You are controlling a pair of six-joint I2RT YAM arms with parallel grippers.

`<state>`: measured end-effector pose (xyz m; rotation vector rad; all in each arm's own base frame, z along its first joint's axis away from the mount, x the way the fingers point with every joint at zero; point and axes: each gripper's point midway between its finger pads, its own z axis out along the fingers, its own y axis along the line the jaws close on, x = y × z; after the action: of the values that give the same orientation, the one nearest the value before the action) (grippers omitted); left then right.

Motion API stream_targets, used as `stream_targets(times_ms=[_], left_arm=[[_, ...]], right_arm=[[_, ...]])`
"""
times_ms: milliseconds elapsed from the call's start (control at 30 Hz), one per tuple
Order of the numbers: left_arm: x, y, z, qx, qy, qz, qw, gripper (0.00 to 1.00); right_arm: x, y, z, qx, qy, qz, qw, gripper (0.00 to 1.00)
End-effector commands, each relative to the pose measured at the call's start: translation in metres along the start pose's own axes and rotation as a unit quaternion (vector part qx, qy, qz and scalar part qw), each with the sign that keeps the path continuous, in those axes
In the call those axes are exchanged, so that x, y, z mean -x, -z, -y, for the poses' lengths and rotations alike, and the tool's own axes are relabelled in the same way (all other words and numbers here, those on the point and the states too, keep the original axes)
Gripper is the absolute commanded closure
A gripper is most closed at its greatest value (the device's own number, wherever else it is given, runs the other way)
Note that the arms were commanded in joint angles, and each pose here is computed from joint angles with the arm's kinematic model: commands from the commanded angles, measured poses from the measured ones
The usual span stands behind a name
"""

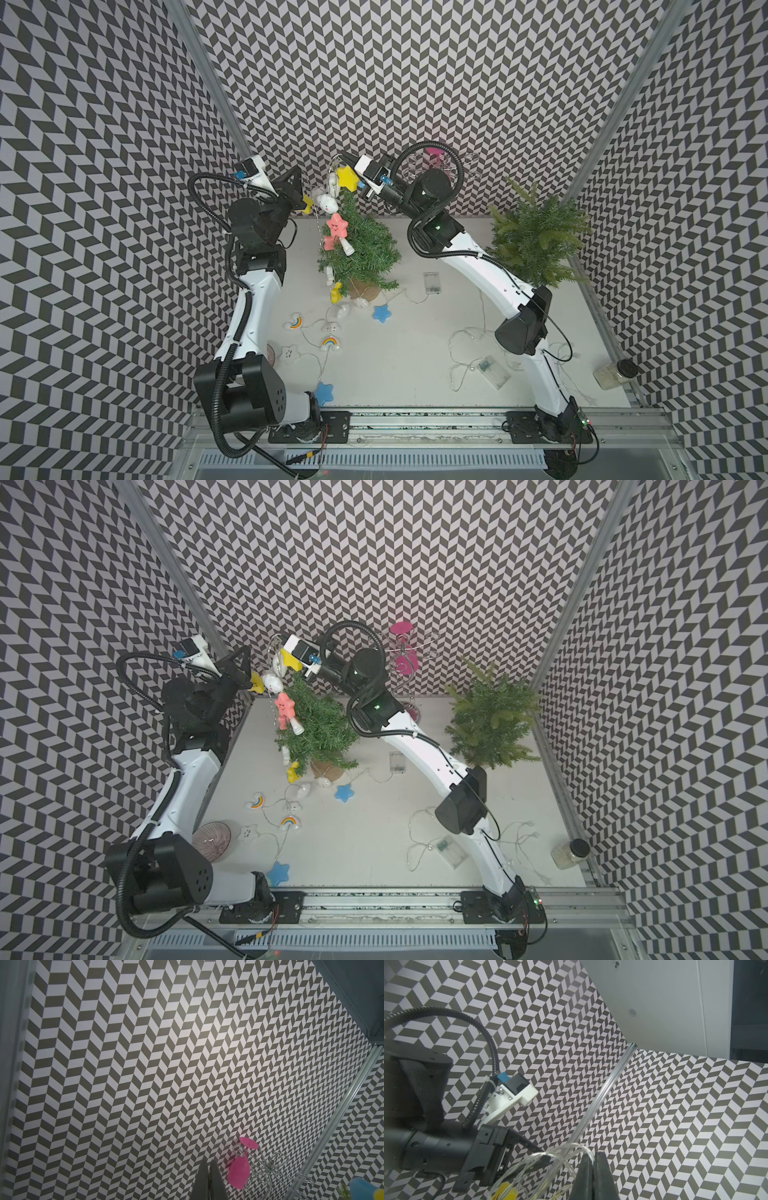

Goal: Wrap string light around the christmas tree
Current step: Pick up the light string from the center of the board.

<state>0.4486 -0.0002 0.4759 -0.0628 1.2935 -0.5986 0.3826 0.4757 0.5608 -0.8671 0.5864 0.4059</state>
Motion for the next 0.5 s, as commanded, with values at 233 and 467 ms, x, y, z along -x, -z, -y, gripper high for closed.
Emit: stream_targets(times_ms=[233, 467], left_arm=[[-0.005, 0.03, 0.037, -0.064, -0.068, 0.026, 0.995, 1.0], [-0.015, 0.061, 0.004, 0.06, -0.021, 0.024, 0.998, 1.0]], right_arm=[[-0.01, -0.002, -0.018, 0.007, 0.036, 0.01, 0.999, 1.0], [0.011, 0.002, -0.051, 0.044, 0.045, 0.011, 0.998, 1.0]])
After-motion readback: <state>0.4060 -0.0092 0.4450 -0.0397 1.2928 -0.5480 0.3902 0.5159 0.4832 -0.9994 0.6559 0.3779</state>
